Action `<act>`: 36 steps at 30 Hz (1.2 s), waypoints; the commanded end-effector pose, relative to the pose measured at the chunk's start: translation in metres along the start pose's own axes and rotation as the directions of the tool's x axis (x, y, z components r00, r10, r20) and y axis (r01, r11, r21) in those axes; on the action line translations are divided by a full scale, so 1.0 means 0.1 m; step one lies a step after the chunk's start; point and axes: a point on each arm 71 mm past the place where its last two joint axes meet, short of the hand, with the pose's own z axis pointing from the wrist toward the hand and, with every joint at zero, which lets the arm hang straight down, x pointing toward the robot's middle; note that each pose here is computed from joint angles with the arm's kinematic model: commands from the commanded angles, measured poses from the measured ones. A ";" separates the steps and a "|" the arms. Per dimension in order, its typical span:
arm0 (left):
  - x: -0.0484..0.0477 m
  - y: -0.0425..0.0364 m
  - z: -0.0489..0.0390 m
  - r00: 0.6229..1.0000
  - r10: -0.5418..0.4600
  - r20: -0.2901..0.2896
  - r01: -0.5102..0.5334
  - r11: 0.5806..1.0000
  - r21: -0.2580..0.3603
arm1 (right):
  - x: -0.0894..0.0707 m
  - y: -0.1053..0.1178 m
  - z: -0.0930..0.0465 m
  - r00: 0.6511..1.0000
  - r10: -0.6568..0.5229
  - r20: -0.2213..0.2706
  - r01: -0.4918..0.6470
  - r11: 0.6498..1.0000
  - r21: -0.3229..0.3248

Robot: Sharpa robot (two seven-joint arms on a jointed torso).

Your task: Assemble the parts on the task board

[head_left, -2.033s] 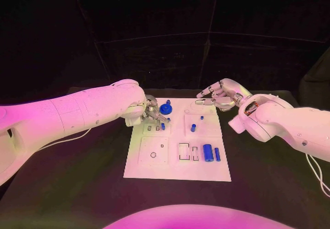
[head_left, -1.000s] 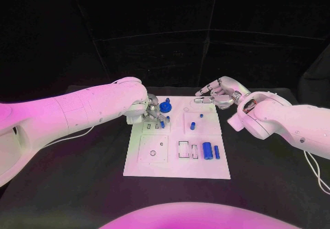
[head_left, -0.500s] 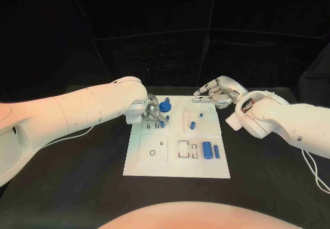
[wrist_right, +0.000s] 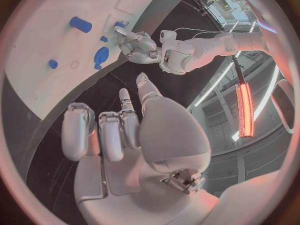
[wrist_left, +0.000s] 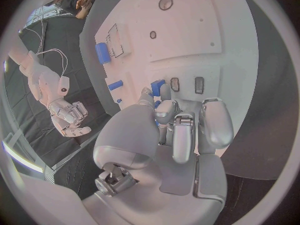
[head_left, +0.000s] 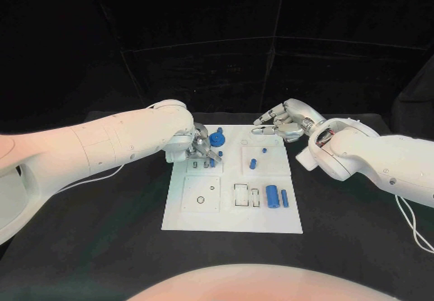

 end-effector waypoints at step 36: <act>0.077 0.143 -0.241 0.983 -0.104 0.149 0.090 0.991 0.095 | -0.07 -0.08 0.02 1.000 -0.013 0.007 0.013 1.000 0.011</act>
